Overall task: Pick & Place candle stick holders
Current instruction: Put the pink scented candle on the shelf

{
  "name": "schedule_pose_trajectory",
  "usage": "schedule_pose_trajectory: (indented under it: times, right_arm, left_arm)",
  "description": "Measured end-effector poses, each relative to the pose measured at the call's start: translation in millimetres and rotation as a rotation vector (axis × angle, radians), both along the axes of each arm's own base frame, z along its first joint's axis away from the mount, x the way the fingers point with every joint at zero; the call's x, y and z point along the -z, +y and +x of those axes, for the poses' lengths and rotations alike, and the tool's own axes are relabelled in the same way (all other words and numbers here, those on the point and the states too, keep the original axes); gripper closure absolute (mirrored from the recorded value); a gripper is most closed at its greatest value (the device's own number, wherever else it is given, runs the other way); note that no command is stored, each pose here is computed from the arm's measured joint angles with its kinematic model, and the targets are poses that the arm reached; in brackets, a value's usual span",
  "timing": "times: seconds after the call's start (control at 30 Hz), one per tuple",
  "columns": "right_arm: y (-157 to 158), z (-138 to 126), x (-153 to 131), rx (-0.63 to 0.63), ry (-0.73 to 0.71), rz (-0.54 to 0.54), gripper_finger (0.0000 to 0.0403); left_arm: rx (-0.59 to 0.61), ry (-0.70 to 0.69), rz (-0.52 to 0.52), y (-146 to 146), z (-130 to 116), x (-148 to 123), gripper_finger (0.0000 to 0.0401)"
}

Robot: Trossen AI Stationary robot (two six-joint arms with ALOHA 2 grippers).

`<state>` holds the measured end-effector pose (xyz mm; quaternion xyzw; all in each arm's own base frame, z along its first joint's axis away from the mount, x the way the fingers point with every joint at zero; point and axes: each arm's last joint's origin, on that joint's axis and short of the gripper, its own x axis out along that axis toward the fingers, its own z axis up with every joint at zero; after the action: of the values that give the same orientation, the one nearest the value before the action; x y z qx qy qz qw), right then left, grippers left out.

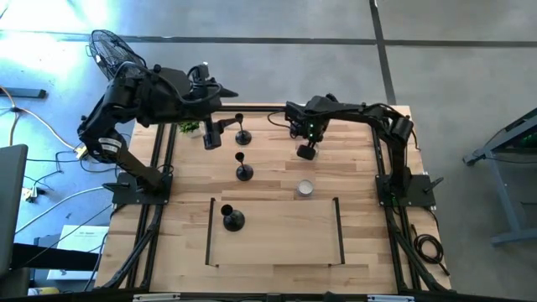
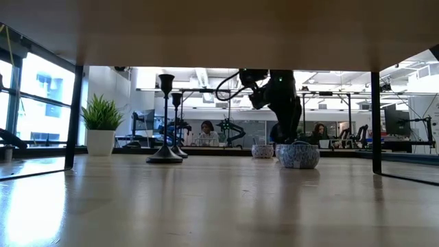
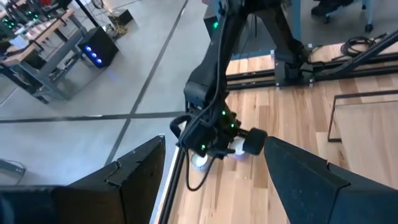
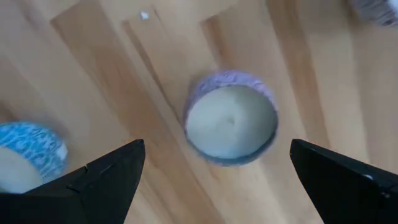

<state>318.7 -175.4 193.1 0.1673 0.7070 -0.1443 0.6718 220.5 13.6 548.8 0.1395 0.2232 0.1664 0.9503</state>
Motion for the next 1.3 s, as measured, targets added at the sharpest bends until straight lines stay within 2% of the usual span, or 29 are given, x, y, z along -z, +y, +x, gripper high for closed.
schedule_pose_trajectory:
  times: [0.1, 0.8, 1.07, 1.3]
  right_arm:
    - [-3, 1, 0, 0.010, -0.011, -0.029, 0.0008]
    - [-4, 5, 1, 0.004, -0.055, -0.035, 0.0009]
    - [-2, -1, 17, 0.005, -0.041, -0.028, 0.0008]
    - [0, -7, 42, 0.021, -0.062, -0.043, 0.0009]
  left_arm:
    - [-0.001, -0.009, 0.000, 0, 1, -1, 0.0132]
    - [-0.004, 0.001, -0.008, 0, 1, 1, 0.0132]
    - [-0.006, 0.022, -0.007, 0, 0, 2, 0.0132]
    - [-0.003, 0.025, 0.000, 0, 0, 2, 0.0132]
